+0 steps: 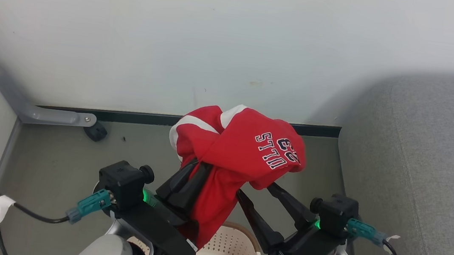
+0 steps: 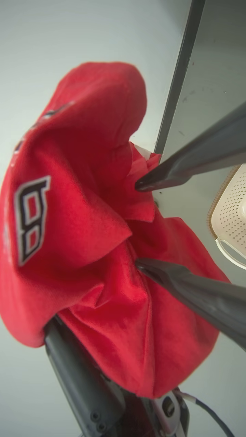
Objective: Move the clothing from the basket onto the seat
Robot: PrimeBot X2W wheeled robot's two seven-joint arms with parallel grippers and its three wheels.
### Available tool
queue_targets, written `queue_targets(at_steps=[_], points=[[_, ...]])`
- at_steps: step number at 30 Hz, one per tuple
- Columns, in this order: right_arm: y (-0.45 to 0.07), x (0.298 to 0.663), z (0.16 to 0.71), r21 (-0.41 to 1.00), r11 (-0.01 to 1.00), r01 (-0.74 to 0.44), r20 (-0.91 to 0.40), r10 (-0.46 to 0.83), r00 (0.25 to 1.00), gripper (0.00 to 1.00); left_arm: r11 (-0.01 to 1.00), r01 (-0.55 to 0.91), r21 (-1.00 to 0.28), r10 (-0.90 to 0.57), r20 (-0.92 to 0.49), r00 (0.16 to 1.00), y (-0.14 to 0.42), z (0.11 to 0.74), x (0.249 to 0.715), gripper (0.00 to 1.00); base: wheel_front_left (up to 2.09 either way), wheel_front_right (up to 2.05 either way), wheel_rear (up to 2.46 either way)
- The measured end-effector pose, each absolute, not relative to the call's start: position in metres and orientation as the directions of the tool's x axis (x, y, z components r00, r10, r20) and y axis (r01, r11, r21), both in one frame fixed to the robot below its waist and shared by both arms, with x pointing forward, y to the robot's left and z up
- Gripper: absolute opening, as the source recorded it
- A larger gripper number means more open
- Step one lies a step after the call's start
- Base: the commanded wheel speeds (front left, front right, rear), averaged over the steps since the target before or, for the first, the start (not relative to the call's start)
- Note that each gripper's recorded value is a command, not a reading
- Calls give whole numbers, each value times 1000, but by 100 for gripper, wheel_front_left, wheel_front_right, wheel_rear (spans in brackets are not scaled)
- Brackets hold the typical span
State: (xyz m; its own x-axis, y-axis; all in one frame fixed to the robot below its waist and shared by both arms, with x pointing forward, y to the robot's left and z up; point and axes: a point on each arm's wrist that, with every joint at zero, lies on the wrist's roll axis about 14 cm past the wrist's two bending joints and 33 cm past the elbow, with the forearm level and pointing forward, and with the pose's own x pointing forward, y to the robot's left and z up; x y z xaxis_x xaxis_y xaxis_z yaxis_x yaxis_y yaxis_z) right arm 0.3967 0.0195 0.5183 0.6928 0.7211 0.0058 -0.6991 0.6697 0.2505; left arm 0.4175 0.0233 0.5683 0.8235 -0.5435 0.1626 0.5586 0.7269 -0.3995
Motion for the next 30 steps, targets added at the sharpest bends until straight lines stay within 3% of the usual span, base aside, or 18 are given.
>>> queue_targets(at_steps=[22,23,24,25,30], points=[[47,412,522,231,632,-740,17,758,652,100,728,555,-402,-562,113,819,19,561,410,0,0,0,0],[48,412,524,230,630,-742,24,759,651,95,729,554,-402,-561,113,820,19,562,410,0,0,0,0],[49,413,525,226,627,-745,26,761,649,43,730,553,-402,-560,113,821,19,562,410,0,0,0,0],[50,413,527,222,626,-748,36,761,648,3,730,553,-401,-560,112,821,20,561,410,0,0,0,0],[53,412,527,219,619,-754,39,767,641,0,733,549,-402,-558,107,823,21,560,409,0,0,0,0]])
